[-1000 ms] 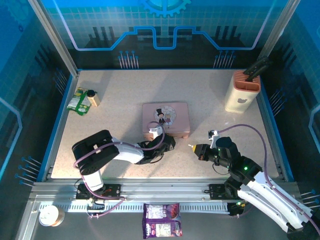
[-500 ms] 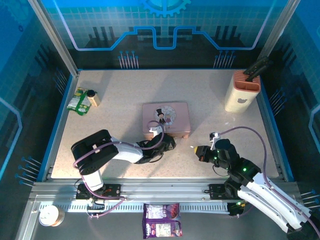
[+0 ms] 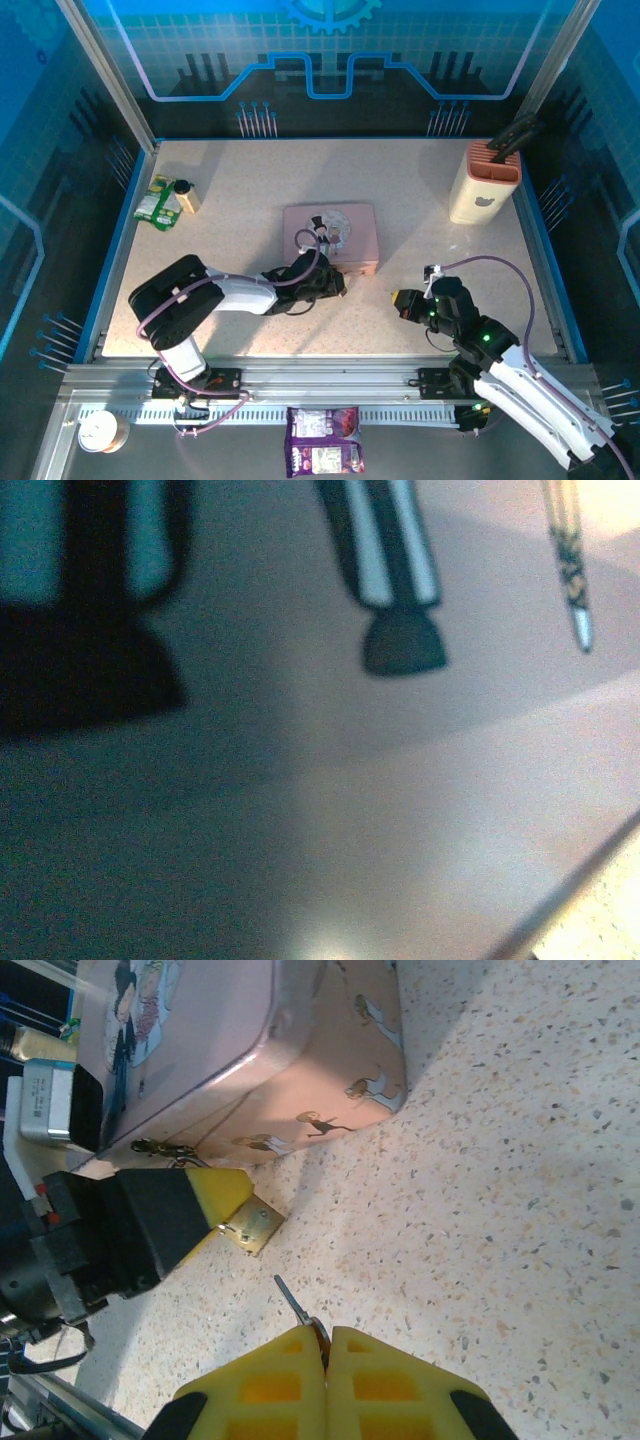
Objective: Unlock the padlock with the key
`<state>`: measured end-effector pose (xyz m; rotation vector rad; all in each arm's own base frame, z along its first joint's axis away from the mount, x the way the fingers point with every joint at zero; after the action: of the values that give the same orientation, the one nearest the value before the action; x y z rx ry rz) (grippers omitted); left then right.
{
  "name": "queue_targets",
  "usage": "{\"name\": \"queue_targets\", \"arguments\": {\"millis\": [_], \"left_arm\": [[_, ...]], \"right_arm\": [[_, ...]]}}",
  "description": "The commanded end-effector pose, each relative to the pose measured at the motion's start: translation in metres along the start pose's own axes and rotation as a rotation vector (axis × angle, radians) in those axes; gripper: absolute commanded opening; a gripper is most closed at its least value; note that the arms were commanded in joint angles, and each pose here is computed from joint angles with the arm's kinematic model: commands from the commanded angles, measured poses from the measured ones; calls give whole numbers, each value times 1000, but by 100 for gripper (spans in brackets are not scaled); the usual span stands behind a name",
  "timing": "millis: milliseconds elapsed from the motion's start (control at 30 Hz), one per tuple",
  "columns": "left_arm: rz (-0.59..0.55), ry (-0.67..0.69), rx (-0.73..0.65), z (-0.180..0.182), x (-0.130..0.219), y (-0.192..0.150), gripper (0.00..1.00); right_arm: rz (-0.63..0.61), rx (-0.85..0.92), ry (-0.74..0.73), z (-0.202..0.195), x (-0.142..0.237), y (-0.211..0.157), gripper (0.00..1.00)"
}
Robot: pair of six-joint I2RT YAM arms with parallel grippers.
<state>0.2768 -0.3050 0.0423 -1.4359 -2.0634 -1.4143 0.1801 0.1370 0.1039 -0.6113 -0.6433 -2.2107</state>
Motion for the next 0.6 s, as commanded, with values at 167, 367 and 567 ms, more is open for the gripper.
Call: {"name": "queue_targets", "arguments": {"millis": [167,367,567], "left_arm": [[76,71,29,45,2,36,0],[50,28,136,55,4,56,0],[95,-56,163,29,7,38,0]], "right_arm": [[61,-24,53,15,-14,-2,0],[85,-18,68,24,-20,-5,0],[93,-54,80,18,-28,-13,0]]}}
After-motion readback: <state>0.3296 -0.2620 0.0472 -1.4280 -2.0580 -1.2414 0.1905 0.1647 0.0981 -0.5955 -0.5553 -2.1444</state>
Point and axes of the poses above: each hand's point on the last joint's axis, 136 mm out from that joint toward the fingers, its own x axis back along the fingers, its own z axis along the line the jaws close on, y = z × x, the point moved 1 cm from there along x, back along the fingers, and after that the axes turned 15 degrees about -x, right-handed, at the moved point
